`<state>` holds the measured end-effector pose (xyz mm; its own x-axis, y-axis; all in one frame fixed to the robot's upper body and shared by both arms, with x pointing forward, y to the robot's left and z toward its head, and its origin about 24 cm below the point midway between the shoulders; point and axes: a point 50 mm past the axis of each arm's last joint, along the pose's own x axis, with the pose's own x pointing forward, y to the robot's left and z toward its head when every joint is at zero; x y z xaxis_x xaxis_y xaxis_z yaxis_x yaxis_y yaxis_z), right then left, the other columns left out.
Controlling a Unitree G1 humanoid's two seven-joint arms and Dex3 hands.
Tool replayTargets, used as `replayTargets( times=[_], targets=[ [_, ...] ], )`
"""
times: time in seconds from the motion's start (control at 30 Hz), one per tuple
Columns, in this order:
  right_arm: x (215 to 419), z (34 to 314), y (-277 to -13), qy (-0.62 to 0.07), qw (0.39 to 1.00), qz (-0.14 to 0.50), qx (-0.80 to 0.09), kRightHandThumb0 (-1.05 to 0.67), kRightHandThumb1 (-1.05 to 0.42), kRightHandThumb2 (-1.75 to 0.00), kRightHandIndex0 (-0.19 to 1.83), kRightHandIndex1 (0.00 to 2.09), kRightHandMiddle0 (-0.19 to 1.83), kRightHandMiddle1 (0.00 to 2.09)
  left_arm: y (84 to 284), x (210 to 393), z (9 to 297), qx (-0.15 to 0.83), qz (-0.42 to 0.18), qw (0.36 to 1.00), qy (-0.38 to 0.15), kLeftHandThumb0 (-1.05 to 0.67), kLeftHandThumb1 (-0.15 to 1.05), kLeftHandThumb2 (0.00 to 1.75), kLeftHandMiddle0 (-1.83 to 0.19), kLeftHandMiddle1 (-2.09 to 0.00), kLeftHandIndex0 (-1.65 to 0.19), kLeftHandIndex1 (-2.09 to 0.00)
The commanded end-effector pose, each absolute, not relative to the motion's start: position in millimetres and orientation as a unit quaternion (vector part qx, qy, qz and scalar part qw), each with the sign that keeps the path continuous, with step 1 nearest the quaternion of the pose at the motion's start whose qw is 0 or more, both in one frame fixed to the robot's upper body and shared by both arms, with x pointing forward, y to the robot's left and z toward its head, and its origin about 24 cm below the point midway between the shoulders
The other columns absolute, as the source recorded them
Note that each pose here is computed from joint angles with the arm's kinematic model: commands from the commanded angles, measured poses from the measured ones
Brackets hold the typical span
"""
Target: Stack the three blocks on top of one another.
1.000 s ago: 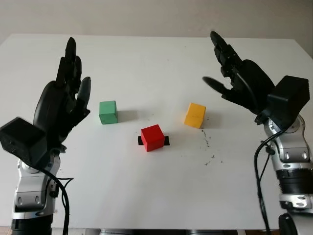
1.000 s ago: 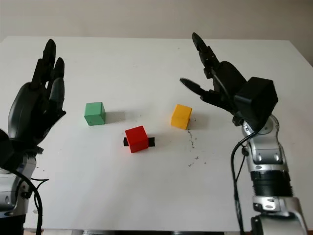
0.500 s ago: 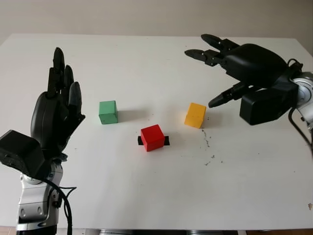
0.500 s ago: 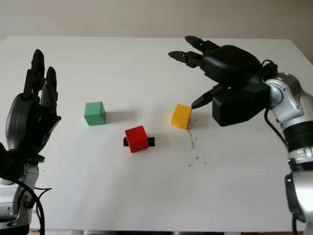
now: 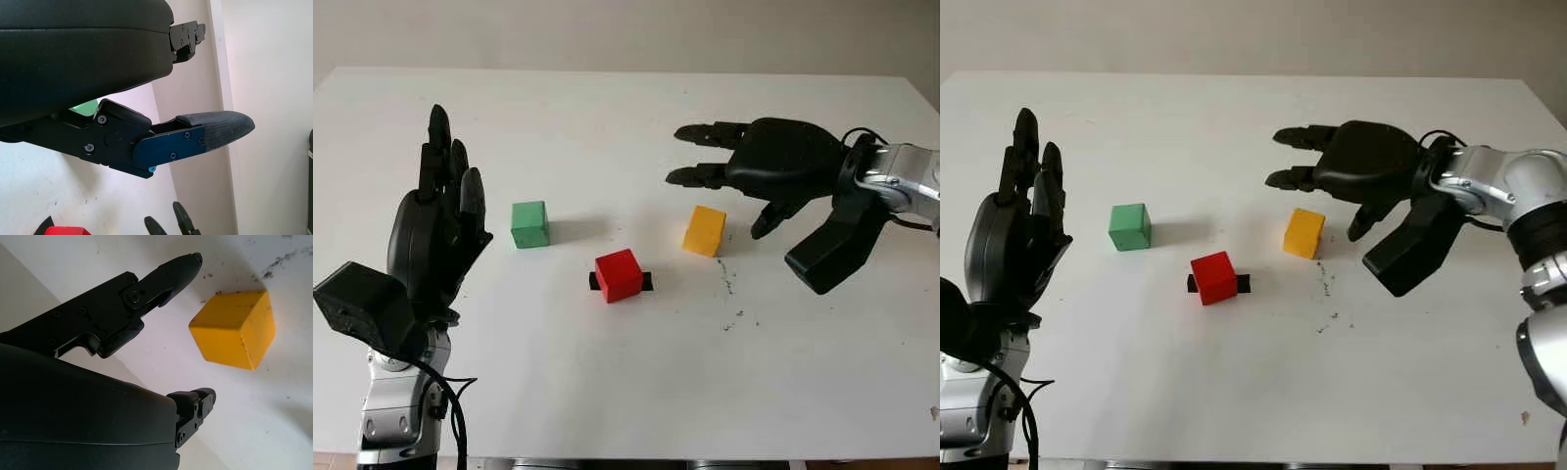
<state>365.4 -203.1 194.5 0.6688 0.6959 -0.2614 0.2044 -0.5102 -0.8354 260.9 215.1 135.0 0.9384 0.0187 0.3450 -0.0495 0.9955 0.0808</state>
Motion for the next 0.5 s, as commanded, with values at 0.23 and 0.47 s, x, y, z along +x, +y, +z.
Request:
replayTargets(
  times=[0.23, 0.47],
  targets=[
    [367, 188, -200, -0.277, 0.444, 0.315, -0.792, -0.54, -0.83, -0.07, -0.01, 0.04, 0.30, 0.09, 212.4, 255.5, 136, 0.052, 0.019, 0.983, -0.173, -0.76, 1.05, 0.66, 0.19, 0.00, 0.19, 0.00],
    [368, 178, -198, -0.284, 0.461, 0.315, -0.779, -0.51, -0.89, -0.07, -0.03, 0.04, 0.36, 0.11, 212.6, 254.7, 135, 0.056, 0.019, 0.984, -0.170, -0.76, 1.05, 0.65, 0.19, 0.00, 0.19, 0.00]
  ],
)
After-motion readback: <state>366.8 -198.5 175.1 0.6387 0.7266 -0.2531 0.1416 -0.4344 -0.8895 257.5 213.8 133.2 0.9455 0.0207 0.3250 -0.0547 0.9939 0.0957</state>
